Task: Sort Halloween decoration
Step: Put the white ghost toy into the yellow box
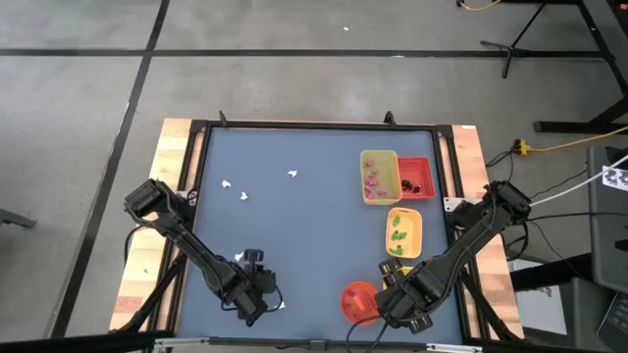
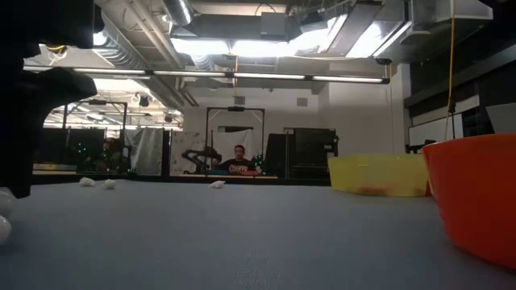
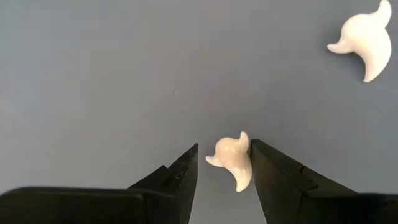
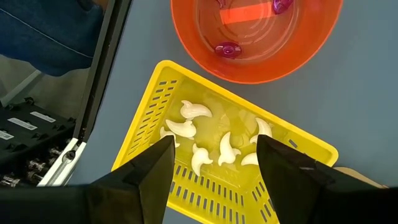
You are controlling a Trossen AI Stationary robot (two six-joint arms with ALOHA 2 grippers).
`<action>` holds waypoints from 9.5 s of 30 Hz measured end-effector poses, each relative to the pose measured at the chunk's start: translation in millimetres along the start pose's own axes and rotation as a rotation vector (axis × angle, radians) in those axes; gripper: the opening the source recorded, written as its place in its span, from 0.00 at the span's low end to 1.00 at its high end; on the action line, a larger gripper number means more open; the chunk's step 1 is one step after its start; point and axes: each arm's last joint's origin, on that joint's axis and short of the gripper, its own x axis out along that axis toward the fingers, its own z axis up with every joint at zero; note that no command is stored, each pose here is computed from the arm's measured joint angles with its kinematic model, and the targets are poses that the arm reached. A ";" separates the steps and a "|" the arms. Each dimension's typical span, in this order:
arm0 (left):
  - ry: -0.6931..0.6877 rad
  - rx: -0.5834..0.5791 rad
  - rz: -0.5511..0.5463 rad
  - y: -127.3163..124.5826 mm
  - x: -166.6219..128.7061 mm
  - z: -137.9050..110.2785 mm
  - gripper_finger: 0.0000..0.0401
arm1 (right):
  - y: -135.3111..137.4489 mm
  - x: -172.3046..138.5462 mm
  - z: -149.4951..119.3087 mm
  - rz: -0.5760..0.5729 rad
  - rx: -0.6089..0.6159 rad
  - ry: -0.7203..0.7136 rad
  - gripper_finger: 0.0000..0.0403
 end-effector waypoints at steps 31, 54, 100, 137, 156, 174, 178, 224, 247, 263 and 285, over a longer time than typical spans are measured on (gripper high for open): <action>0.068 -0.037 -0.041 -0.6 11.8 0.4 0.13 | -0.2 0.0 0.2 -0.004 0.001 -0.003 0.56; -0.039 -0.126 -0.127 13.5 -7.7 20.8 0.11 | -8.7 -9.9 -19.0 -0.144 -0.002 0.124 0.56; -1.238 -0.102 -0.281 53.6 21.4 219.1 0.11 | -46.1 -158.4 -110.3 -0.623 -0.111 -0.495 0.56; -1.190 -0.012 -0.222 46.7 74.3 264.0 0.39 | -45.9 -158.4 -110.2 -0.617 -0.107 -0.497 0.56; -0.554 -0.059 0.015 196.1 -27.5 244.2 0.39 | -46.3 -158.4 -111.2 -0.620 -0.113 -0.488 0.56; 0.109 -0.147 0.021 345.2 -5.1 157.0 0.39 | -48.1 -157.2 -117.8 -0.611 -0.136 -0.425 0.56; 0.160 -0.138 -0.011 359.9 9.6 139.3 0.39 | -49.2 -160.6 -122.0 -0.602 -0.119 -0.445 0.56; 0.168 -0.109 -0.024 379.1 76.5 76.8 0.39 | -79.9 -16.0 -169.3 -0.459 0.064 -0.900 0.56; 0.197 -0.111 -0.037 373.8 83.4 65.6 0.18 | -80.0 -15.9 -169.4 -0.462 0.059 -0.898 0.56; 0.191 -0.141 -0.012 370.3 78.2 70.7 0.14 | -80.0 -15.8 -169.4 -0.463 0.057 -0.896 0.56; -0.350 -0.267 -0.226 294.5 39.6 173.8 0.14 | -80.0 -15.8 -169.4 -0.465 0.054 -0.895 0.56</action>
